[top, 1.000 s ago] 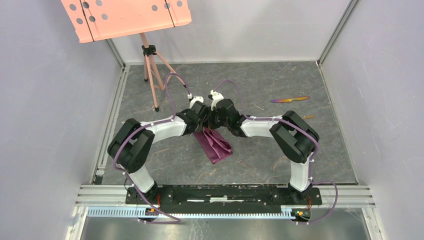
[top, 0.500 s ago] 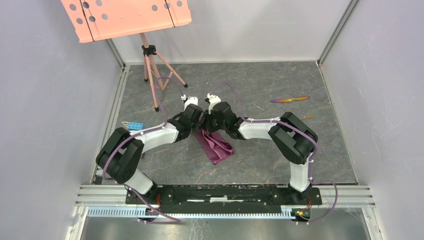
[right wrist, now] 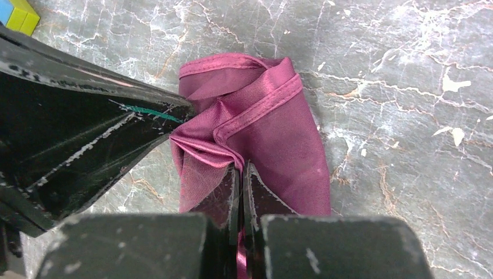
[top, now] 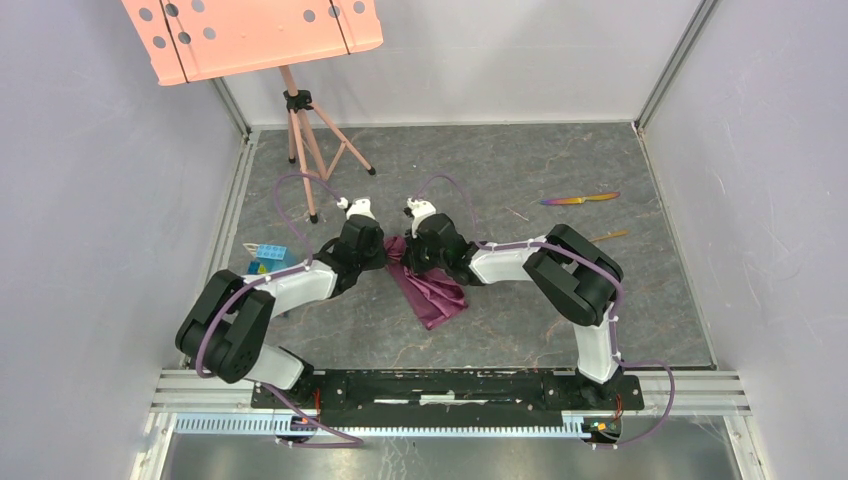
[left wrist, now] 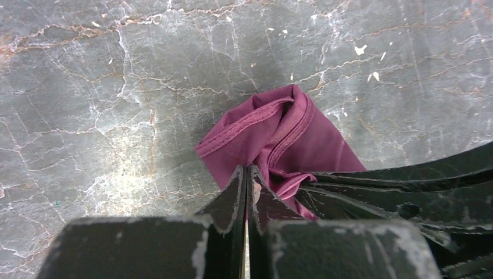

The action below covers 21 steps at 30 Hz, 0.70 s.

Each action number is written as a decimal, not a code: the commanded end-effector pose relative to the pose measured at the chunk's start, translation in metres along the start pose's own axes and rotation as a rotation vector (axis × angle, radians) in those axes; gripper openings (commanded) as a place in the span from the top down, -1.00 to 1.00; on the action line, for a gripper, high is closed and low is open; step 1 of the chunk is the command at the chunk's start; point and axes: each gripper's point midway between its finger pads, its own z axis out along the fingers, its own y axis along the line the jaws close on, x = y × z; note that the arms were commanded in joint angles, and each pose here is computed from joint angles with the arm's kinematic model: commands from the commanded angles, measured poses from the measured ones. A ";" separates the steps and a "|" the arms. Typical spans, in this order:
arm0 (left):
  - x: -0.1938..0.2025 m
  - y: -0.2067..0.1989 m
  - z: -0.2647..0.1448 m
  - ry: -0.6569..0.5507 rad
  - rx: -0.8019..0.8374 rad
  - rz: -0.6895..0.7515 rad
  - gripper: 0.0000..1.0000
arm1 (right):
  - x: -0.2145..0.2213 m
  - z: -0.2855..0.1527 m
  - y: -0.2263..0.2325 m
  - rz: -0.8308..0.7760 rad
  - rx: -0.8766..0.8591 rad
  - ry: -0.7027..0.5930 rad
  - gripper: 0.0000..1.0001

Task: Fold the napkin into a case and place the utensils inside
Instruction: Stuff the top corner of the smaller-rectangle-folded napkin into the folded napkin.

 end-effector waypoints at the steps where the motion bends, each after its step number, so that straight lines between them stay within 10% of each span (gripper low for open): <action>1: -0.026 -0.020 -0.007 -0.086 0.091 -0.074 0.95 | 0.009 0.000 -0.001 -0.087 -0.026 0.037 0.96; 7: -0.022 -0.019 -0.007 -0.074 0.092 -0.062 0.95 | -0.012 -0.014 0.017 -0.177 -0.118 -0.035 0.30; 21: -0.018 -0.019 -0.007 -0.055 0.097 -0.040 0.95 | -0.032 -0.011 0.023 -0.226 -0.136 -0.089 0.13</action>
